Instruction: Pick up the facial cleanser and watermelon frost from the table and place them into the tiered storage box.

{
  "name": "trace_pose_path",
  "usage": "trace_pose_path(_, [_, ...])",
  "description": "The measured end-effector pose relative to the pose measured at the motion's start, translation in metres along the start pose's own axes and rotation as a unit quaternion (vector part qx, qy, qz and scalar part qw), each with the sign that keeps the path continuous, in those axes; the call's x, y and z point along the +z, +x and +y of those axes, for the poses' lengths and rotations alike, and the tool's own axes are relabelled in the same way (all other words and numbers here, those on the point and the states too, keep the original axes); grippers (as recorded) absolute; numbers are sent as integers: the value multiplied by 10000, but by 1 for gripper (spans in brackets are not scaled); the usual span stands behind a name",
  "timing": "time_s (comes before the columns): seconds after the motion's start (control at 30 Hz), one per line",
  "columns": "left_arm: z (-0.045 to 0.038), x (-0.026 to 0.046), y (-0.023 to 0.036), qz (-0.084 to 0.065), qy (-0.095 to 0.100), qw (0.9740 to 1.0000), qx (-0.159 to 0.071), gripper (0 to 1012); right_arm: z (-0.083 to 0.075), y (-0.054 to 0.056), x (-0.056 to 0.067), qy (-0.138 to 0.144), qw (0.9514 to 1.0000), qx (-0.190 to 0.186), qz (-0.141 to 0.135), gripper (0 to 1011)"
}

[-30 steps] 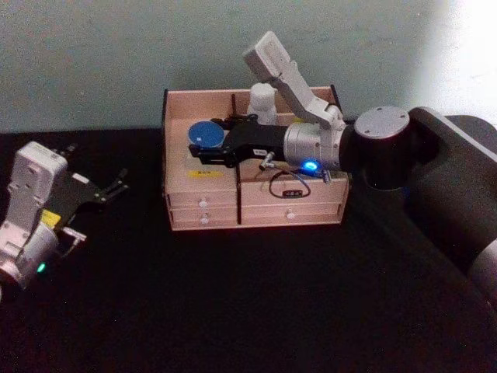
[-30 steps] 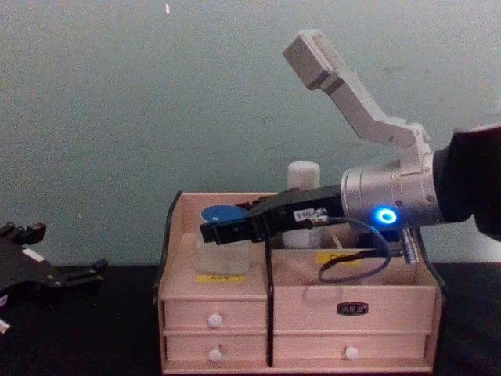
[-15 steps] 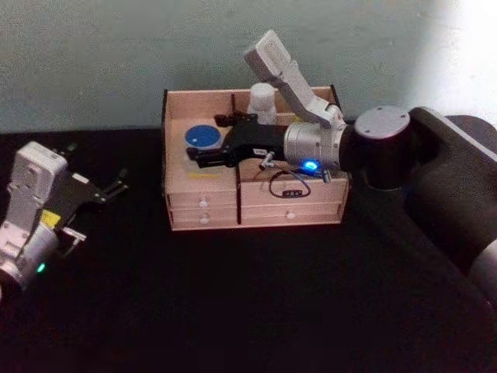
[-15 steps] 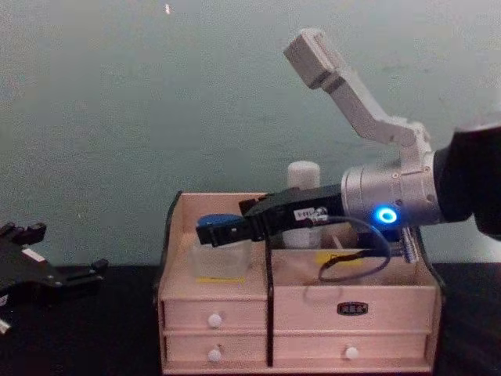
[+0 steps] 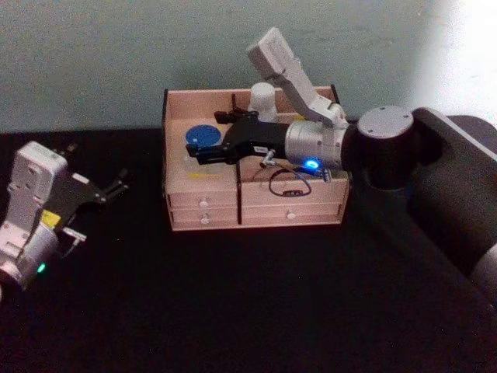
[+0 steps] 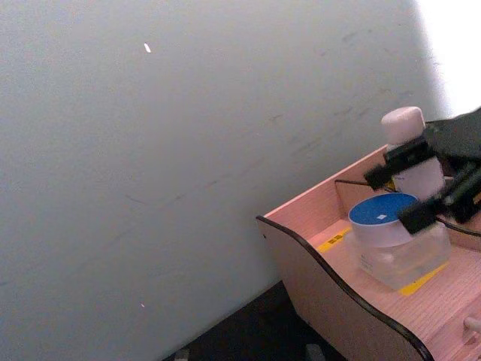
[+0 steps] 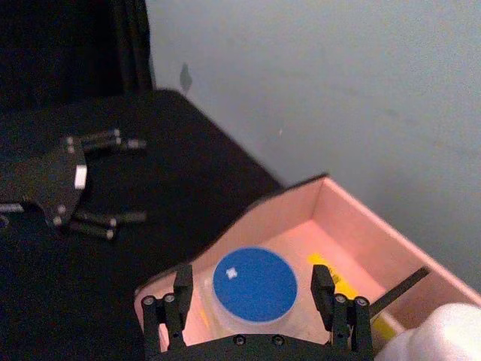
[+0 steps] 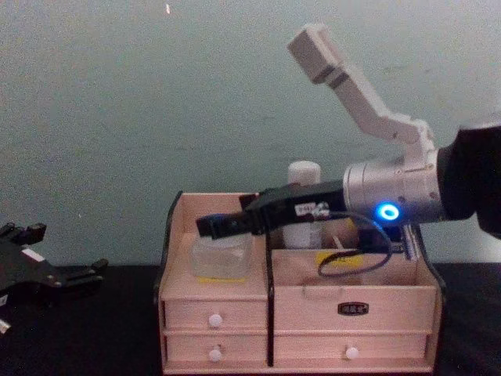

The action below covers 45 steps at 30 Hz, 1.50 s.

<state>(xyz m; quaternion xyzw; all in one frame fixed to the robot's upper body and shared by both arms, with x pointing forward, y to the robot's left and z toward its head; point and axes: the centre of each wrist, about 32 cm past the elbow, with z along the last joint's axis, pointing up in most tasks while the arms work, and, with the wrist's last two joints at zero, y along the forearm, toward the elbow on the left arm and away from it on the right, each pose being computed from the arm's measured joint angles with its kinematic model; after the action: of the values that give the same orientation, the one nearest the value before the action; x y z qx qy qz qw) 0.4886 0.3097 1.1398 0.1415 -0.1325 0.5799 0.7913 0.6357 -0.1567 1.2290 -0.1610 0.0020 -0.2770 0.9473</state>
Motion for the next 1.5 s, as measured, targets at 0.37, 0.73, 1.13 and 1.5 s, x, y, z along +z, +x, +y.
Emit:
trace_pose_path(0.37, [0, 0, 0, 0, 0, 10000, 0, 1001, -261, -44, 131, 734, 9972, -174, -14, 1002])
trace_pose_path(0.73, [0, 0, 0, 0, 0, 10000, 0, 1001, -577, -96, 100, 1319, 9862, -997, 47, 1002])
trace_pose_path(1.13, [0, 0, 0, 1, 0, 10000, 0, 1001, -1024, -76, -149, 1439, 9685, -2018, 256, 1002])
trace_pose_path(1.5, [0, 0, 0, 0, 0, 10000, 0, 1001, -1316, -235, -547, 1432, 9466, -2844, 509, 1002])
